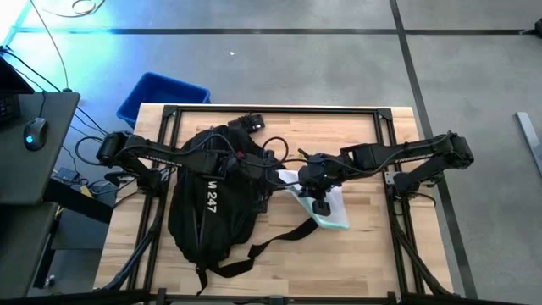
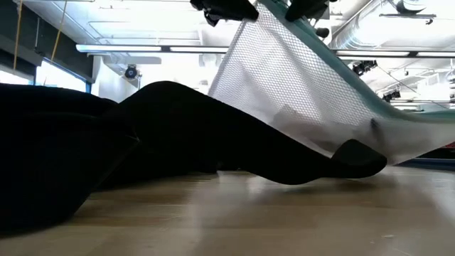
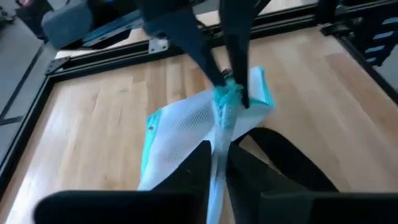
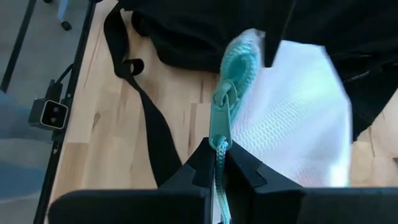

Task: Unpack backpack
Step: Open the transparent zip bag

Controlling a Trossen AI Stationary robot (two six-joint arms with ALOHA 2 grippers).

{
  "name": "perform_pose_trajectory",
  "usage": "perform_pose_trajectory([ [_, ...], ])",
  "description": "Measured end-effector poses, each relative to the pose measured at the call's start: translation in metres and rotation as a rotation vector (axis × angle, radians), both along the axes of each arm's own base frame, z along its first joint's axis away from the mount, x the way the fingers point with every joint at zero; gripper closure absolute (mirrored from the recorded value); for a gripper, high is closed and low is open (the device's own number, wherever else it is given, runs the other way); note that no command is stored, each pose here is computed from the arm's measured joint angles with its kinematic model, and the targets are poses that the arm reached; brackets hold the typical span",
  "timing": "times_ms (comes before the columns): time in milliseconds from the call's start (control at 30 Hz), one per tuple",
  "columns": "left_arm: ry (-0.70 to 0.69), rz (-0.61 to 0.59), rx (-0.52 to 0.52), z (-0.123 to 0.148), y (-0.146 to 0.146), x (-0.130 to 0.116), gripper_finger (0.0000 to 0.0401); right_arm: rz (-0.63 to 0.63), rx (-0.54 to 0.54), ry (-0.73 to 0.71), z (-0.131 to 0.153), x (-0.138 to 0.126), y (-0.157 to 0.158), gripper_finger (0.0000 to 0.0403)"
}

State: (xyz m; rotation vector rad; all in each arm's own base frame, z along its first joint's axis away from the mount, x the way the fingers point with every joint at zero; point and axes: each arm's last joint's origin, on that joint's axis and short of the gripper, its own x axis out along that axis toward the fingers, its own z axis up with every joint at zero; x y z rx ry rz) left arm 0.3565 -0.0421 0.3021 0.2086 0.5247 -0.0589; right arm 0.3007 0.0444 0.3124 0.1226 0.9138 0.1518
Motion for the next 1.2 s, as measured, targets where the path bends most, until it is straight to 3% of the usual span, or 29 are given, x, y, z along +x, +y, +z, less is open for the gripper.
perform_pose_trajectory([
  [233, -0.018, -0.053, -0.111, -0.004, 0.006, 0.008, 0.0291, 0.011, -0.024, -0.007, 0.0, 0.0, -0.001, 0.0402],
  [333, -0.017, -0.043, -0.108, -0.005, 0.007, 0.009, 0.0283, 0.006, -0.022, -0.005, 0.0, 0.0, -0.001, 0.0402],
  [433, -0.029, -0.048, -0.098, -0.005, 0.007, 0.01, 0.0309, 0.001, -0.021, -0.004, 0.0, 0.0, -0.001, 0.0402],
  [600, -0.026, -0.041, -0.096, -0.005, 0.007, 0.01, 0.0391, -0.05, 0.018, 0.009, 0.0, 0.0, -0.001, 0.039],
  [833, -0.009, 0.019, -0.08, -0.007, 0.008, 0.009, 0.0399, -0.059, 0.014, 0.061, -0.003, -0.004, -0.001, 0.0374],
  [1033, 0.003, 0.032, -0.07, -0.008, 0.009, 0.009, 0.0401, -0.06, 0.001, 0.093, -0.005, -0.007, -0.001, 0.0401],
  [1200, 0.036, 0.127, -0.006, -0.009, 0.012, 0.004, 0.0401, -0.101, 0.026, 0.147, -0.007, -0.011, 0.0, 0.0403],
])
